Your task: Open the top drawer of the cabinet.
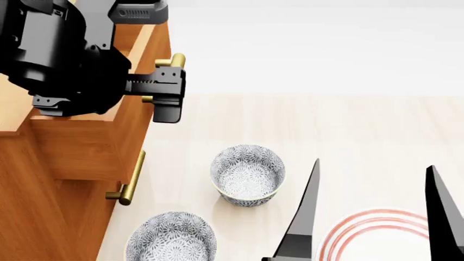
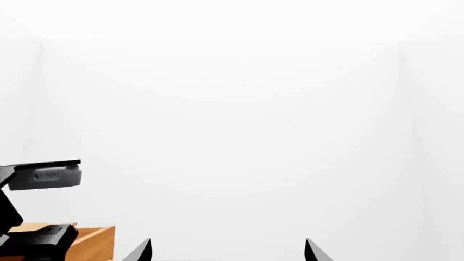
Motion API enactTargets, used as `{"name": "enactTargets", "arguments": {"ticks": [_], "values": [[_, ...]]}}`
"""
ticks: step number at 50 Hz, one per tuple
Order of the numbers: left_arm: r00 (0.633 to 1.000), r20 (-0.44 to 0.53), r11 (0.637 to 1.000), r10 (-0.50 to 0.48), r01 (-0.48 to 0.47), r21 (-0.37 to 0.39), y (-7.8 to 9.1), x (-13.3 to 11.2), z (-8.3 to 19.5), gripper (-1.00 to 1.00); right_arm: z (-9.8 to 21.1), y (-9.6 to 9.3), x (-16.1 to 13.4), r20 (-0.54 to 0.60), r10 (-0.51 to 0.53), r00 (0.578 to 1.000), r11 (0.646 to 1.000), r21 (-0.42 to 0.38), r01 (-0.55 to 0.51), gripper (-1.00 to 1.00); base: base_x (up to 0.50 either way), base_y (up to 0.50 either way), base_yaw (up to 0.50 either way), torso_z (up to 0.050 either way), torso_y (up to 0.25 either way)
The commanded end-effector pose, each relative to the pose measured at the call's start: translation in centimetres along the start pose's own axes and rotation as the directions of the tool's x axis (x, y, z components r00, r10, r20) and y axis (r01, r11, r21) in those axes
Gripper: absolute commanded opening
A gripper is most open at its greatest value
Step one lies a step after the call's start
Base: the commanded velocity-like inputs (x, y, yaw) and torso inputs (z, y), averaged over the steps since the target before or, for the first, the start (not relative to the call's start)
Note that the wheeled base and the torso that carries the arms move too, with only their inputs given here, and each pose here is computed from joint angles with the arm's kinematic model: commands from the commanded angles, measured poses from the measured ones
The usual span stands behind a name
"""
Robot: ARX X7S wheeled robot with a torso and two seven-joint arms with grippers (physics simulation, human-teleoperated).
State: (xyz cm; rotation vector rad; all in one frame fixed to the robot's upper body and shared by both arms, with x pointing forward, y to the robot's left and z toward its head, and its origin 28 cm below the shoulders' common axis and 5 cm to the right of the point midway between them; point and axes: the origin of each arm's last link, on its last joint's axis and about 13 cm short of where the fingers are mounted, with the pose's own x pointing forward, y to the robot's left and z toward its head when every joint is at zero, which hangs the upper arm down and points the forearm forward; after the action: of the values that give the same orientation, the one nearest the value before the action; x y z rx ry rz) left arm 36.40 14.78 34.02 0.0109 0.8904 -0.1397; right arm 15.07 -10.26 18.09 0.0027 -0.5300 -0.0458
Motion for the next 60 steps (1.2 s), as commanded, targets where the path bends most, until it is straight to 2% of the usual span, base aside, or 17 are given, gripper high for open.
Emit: {"name": "enactTargets", "arguments": {"ticks": [1, 18, 35, 56, 60], "values": [[0.999, -0.03, 1.0, -0.03, 0.03, -0.008, -0.3, 0.6, -0.6, 1.0, 0.0, 0.0, 0.0, 0.0, 0.002, 1.0, 1.0, -0.001, -0.002, 1.0, 0.0, 0.0, 0.0, 0.0, 0.0], [0.998, -0.041, 0.998, -0.057, 0.057, 0.004, -0.9, 1.1, -1.3, 1.0, 0.0, 0.1, 0.0, 0.004, 0.003, 1.0, 1.0, 0.006, -0.003, 1.0, 0.0, 0.0, 0.0, 0.0, 0.0], [0.993, -0.044, 0.993, -0.113, 0.114, 0.02, -2.3, 0.2, -1.4, 1.0, 0.0, 0.1, 0.0, 0.003, 0.003, 1.0, 1.0, 0.007, -0.003, 1.0, 0.0, 0.0, 0.0, 0.0, 0.0], [0.967, -0.069, 0.969, -0.247, 0.246, -0.02, -3.4, 0.0, -1.8, 1.0, 0.1, 0.1, 0.0, 0.003, 0.005, 1.0, 1.0, 0.006, -0.005, 1.0, -0.01, 0.0, 0.0, 0.0, 0.0], [0.967, -0.07, 0.969, -0.247, 0.246, -0.018, -3.5, -0.1, -1.9, 1.0, 0.1, 0.1, 0.0, 0.003, 0.006, 1.0, 1.0, 0.005, -0.006, 1.0, -0.01, 0.0, 0.0, 0.0, 0.0]]}}
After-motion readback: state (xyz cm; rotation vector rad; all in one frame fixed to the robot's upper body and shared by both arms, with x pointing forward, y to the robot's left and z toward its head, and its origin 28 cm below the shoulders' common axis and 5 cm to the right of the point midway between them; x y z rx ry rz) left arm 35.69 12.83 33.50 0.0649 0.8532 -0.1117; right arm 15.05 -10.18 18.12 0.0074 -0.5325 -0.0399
